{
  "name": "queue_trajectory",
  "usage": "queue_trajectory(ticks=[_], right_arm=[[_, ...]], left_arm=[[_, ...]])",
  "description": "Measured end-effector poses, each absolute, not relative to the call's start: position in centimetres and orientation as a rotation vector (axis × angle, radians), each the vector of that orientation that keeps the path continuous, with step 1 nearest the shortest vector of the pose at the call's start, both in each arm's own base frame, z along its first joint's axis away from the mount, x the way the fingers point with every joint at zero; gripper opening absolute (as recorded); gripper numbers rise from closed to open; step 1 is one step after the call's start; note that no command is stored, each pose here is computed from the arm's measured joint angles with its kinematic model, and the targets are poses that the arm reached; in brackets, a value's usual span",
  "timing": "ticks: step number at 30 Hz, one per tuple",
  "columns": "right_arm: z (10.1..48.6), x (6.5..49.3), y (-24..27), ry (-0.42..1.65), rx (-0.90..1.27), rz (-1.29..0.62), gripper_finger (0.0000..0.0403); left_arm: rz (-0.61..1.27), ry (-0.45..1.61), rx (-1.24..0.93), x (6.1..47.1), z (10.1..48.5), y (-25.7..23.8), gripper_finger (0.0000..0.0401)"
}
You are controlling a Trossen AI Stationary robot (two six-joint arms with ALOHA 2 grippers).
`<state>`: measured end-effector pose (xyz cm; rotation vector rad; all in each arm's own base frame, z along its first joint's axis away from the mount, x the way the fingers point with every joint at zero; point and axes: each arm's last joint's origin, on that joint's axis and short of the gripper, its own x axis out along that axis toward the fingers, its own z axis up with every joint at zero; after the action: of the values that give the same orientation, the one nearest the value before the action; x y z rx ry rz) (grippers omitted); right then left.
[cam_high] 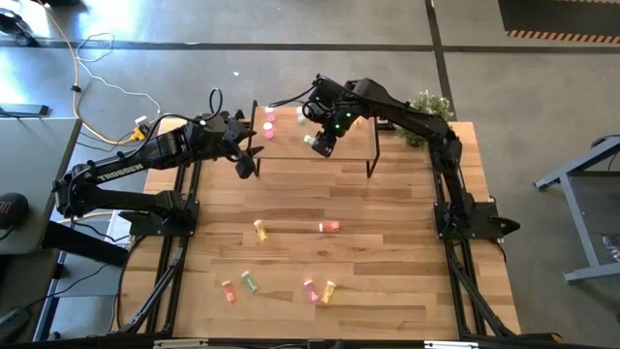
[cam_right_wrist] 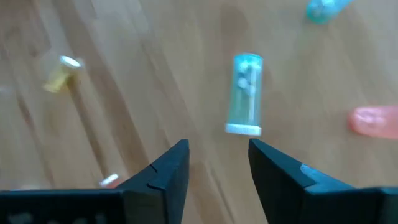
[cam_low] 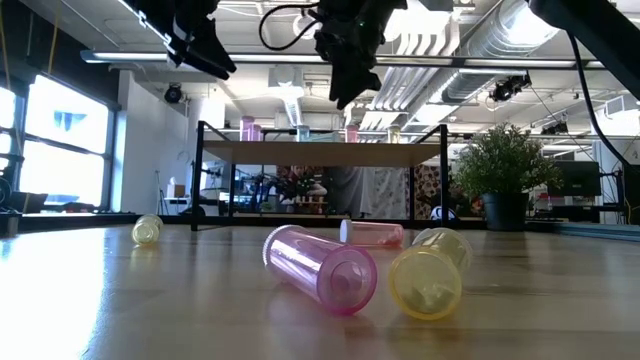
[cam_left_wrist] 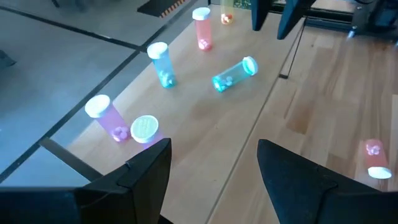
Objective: Pick and place medicine bottles onto shelf by color
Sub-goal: Put the top blue pill bottle on the shelf aligned with the other blue pill bottle
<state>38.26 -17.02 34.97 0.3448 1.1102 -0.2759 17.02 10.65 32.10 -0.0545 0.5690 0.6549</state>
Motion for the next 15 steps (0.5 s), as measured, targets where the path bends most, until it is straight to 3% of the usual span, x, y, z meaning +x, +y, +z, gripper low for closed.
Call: queue_trajectory(ticks=[6,15], right_arm=[[34.84,38.05,-17.19,1.151,0.253,-0.344,0.0203],[34.92,38.44,-16.96,1.126,0.243,-0.331,0.021]], left_arm=[[0.646,0.569,-0.057,17.04,32.09,10.63,0.023],[0.646,0.571,-0.057,17.04,32.07,10.63,0.023]])
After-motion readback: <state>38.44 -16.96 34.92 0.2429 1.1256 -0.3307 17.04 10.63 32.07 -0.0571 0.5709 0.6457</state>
